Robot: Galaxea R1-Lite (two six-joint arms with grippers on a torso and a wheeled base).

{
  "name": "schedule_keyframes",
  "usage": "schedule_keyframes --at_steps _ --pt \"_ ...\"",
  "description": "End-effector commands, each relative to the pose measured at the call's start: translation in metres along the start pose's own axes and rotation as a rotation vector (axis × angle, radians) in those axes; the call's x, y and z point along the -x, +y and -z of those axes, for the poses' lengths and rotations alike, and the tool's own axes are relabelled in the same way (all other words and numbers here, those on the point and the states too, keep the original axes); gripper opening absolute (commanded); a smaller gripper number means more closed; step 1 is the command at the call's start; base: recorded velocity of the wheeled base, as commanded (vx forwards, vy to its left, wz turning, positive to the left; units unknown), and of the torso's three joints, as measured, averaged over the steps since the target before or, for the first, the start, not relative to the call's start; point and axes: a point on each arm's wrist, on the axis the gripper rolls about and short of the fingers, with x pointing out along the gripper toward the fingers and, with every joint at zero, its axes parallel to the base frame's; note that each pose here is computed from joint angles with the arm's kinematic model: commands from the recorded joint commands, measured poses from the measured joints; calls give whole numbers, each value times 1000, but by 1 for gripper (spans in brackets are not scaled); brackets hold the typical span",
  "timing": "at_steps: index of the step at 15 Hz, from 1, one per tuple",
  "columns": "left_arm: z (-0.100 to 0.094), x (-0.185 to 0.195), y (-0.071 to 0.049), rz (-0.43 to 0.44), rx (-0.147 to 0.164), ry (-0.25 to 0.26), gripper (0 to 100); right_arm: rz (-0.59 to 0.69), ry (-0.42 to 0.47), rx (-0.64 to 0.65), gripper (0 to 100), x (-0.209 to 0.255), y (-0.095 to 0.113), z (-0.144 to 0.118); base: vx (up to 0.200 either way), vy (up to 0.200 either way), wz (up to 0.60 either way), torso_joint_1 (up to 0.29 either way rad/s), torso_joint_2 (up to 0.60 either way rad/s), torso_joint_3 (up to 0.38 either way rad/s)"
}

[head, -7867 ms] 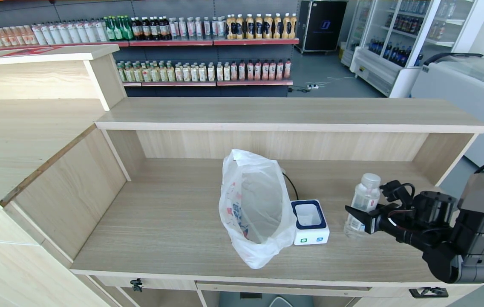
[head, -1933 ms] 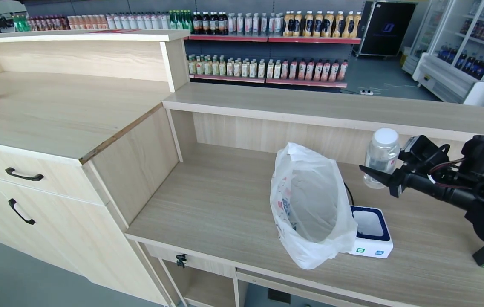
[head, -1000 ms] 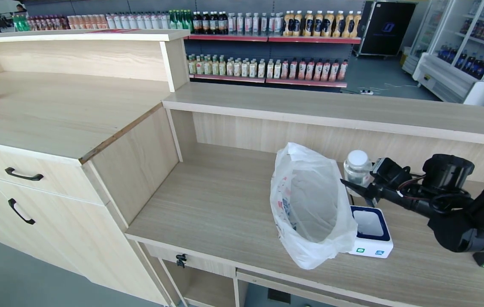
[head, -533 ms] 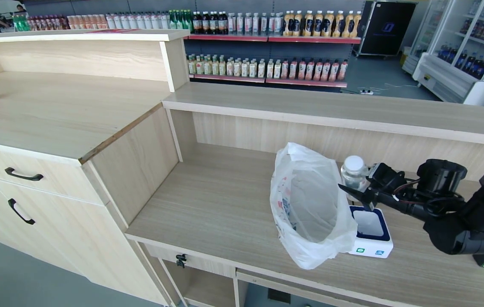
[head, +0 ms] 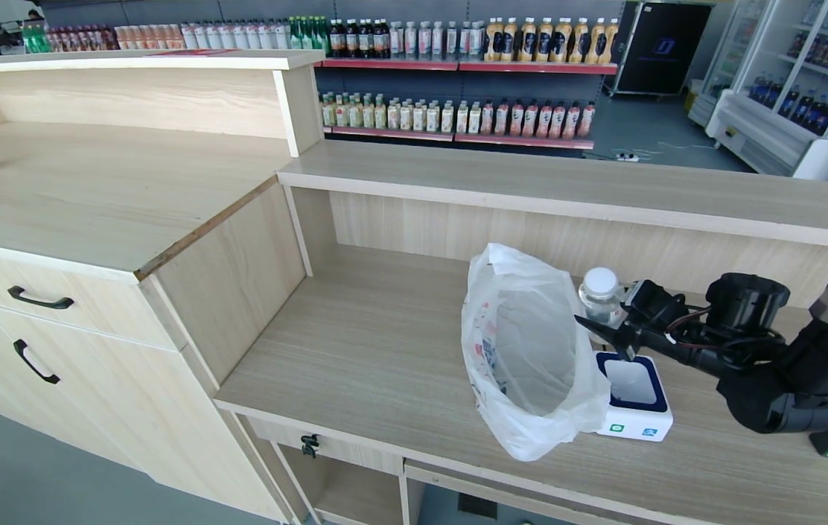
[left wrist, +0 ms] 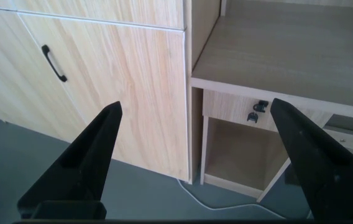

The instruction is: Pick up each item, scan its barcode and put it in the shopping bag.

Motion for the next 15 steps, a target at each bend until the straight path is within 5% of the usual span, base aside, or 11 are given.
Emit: schedule_keyframes --at_steps 1,15 --pt "0 0 0 -1 0 0 100 -6 -4 1 0 -1 2 -1 0 0 0 0 0 0" --pt "0 0 0 -1 0 0 100 -16 38 31 0 14 -9 -13 0 0 0 0 0 0"
